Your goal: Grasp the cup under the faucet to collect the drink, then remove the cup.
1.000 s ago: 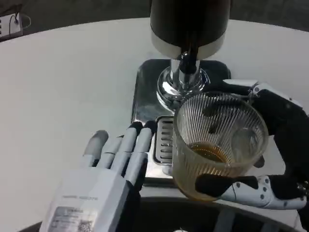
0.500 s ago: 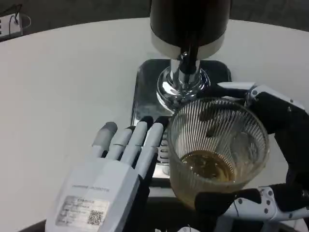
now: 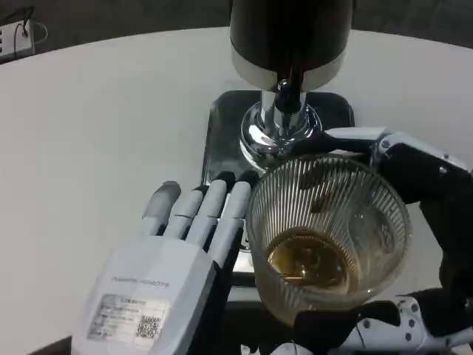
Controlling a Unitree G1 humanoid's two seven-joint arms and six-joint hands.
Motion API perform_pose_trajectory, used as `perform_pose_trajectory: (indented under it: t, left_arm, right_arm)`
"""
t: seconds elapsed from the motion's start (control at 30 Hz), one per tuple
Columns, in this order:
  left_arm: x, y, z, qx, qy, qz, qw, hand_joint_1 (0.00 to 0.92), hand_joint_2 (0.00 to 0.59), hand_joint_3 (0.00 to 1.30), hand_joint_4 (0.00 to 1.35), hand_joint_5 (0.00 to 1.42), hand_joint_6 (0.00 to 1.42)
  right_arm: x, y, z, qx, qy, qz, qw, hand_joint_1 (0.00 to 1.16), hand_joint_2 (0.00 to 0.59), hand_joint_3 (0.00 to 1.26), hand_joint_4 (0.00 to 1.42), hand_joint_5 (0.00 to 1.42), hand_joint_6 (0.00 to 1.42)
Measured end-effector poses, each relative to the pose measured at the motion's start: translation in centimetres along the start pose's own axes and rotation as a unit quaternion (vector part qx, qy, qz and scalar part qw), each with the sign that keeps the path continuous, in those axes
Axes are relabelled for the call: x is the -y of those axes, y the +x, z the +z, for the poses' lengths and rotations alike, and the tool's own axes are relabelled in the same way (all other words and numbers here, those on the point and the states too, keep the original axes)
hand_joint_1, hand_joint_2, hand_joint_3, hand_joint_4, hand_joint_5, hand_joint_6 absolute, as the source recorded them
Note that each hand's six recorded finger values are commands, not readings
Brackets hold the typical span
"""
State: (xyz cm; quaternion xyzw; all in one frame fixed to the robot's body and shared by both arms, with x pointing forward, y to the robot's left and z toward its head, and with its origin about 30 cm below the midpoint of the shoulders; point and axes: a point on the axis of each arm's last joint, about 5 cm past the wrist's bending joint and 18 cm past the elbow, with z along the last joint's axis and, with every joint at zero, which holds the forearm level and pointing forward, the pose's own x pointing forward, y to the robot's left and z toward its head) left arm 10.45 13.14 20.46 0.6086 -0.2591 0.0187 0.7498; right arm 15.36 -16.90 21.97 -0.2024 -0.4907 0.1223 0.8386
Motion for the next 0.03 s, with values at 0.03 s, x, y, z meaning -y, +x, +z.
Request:
perform_pose_trajectory:
  t: [0.03]
  left_arm:
    - [0.01,-0.01,0.01,0.0,0.0,0.0,1.0,0.0,0.081,0.0,0.0,0.06,0.0]
  right_arm:
    - [0.02,0.02,0.05,0.001,-0.001,0.0,1.0,1.16,0.099,0.77,1.01,1.18,1.42]
